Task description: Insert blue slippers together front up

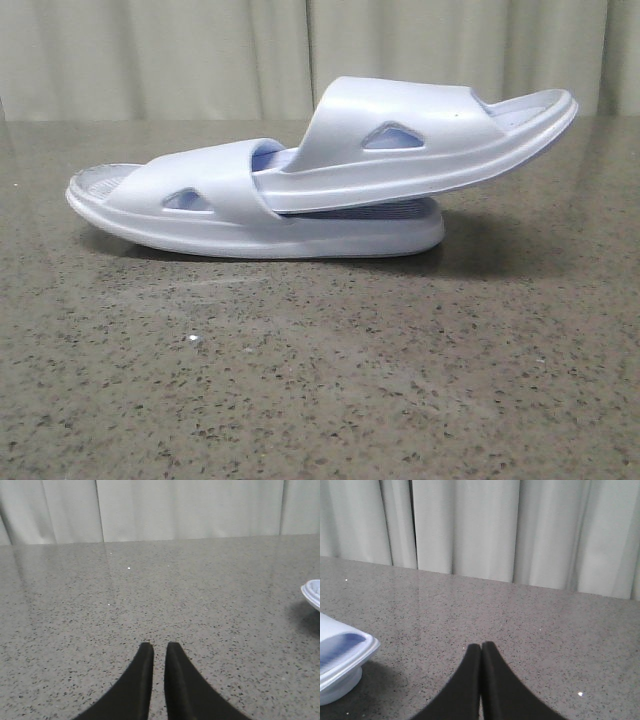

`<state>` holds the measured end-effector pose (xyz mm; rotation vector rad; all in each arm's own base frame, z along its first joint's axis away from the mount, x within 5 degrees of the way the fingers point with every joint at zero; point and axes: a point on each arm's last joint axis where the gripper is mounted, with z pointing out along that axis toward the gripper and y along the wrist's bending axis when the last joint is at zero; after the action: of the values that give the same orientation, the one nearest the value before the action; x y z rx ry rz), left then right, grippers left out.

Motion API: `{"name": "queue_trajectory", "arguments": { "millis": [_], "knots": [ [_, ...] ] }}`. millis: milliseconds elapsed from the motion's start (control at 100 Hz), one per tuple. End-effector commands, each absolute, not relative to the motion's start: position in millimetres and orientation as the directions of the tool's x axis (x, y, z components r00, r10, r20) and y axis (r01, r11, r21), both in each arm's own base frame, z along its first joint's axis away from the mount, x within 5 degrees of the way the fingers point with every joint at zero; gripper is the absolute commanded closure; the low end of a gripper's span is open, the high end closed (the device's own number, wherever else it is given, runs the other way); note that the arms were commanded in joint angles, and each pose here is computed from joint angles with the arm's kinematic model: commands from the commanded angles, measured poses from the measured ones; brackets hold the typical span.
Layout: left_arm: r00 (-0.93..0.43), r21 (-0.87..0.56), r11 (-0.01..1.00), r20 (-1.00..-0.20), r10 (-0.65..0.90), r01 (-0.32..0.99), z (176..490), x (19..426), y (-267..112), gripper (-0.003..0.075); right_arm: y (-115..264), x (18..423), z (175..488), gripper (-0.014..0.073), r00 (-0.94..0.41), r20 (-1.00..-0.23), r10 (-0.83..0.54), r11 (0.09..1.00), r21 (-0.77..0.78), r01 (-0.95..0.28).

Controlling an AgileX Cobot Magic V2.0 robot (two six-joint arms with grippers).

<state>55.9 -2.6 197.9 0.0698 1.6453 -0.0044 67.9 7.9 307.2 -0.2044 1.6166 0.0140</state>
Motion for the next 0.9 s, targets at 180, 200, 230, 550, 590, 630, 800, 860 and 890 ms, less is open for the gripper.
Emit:
{"name": "queue_trajectory", "arguments": {
  "millis": [180, 200, 230, 550, 590, 630, 800, 860, 890],
  "knots": [
    [0.034, 0.036, 0.999, -0.999, 0.035, 0.032, 204.6, 54.3, -1.8, 0.0704, 8.3, 66.9, 322.3, 0.0702, 0.054, -0.99, -0.127, 0.982, -0.133, -0.133],
    [0.034, 0.036, 0.999, -0.999, 0.035, 0.032, 204.6, 54.3, -1.8, 0.0704, 8.3, 66.9, 322.3, 0.0702, 0.054, -0.99, -0.127, 0.982, -0.133, -0.133],
    [0.034, 0.036, 0.999, -0.999, 0.035, 0.032, 204.6, 54.3, -1.8, 0.0704, 8.3, 66.9, 322.3, 0.0702, 0.054, -0.99, -0.127, 0.982, -0.133, -0.133],
    [0.034, 0.034, 0.999, -0.999, 0.033, 0.032, 204.6, 54.3, -1.8, 0.0704, 8.3, 66.9, 322.3, 0.0702, 0.054, -0.99, -0.127, 0.982, -0.133, -0.133],
    [0.034, 0.034, 0.999, -0.999, 0.033, 0.032, 204.6, 54.3, -1.8, 0.0704, 8.3, 66.9, 322.3, 0.0702, 0.054, -0.99, -0.127, 0.982, -0.133, -0.133],
    [0.034, 0.034, 0.999, -0.999, 0.033, 0.032, 204.6, 54.3, -1.8, 0.0704, 8.3, 66.9, 322.3, 0.0702, 0.054, -0.99, -0.127, 0.982, -0.133, -0.133],
    [0.034, 0.034, 0.999, -0.999, 0.033, 0.032, 204.6, 54.3, -1.8, 0.0704, 8.3, 66.9, 322.3, 0.0702, 0.054, -0.99, -0.127, 0.982, -0.133, -0.133],
    [0.034, 0.034, 0.999, -0.999, 0.033, 0.032, 204.6, 54.3, -1.8, 0.0704, 8.3, 66.9, 322.3, 0.0702, 0.054, -0.99, -0.127, 0.982, -0.133, -0.133],
    [0.034, 0.034, 0.999, -0.999, 0.033, 0.032, 204.6, 54.3, -1.8, 0.0704, 8.3, 66.9, 322.3, 0.0702, 0.054, -0.99, -0.127, 0.982, -0.133, -0.133]
  ]
}}
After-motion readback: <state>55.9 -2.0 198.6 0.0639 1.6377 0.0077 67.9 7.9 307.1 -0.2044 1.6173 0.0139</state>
